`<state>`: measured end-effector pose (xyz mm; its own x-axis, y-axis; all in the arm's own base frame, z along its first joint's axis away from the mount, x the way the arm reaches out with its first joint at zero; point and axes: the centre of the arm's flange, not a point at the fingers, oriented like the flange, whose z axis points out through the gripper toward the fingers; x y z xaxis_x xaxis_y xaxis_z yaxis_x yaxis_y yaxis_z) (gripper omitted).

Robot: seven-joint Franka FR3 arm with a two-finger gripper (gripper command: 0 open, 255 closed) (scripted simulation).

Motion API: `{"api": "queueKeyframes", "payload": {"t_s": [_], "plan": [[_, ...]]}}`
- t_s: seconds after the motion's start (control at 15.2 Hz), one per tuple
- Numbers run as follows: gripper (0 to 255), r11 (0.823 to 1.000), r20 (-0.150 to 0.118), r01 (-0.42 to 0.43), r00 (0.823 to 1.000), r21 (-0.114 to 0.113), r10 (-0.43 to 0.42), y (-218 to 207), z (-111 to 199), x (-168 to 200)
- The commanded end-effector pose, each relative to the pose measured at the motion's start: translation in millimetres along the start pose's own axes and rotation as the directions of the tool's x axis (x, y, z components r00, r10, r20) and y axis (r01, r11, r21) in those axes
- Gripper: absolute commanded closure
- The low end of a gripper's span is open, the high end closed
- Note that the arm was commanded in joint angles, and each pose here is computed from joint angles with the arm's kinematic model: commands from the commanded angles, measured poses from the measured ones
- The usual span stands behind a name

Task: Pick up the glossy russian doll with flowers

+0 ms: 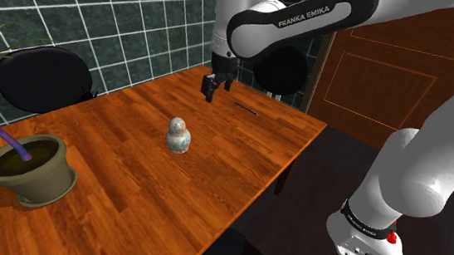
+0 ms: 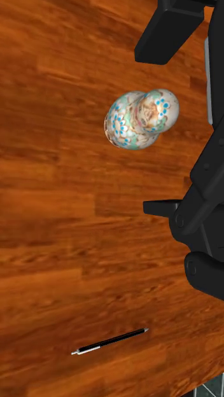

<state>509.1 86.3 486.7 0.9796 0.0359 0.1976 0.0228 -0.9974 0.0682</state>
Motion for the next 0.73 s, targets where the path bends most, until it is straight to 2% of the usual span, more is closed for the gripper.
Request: {"api": "queueKeyframes", "payload": {"t_s": [0.0, 0.66], "plan": [[0, 1.0, -0.005, 0.017, 1.0, -0.002, -0.017, -12.3, 19.1, 14.7], [0, 0.995, -0.026, 0.099, 0.995, -0.014, -0.099, -74.7, 106.0, 89.9]]}}
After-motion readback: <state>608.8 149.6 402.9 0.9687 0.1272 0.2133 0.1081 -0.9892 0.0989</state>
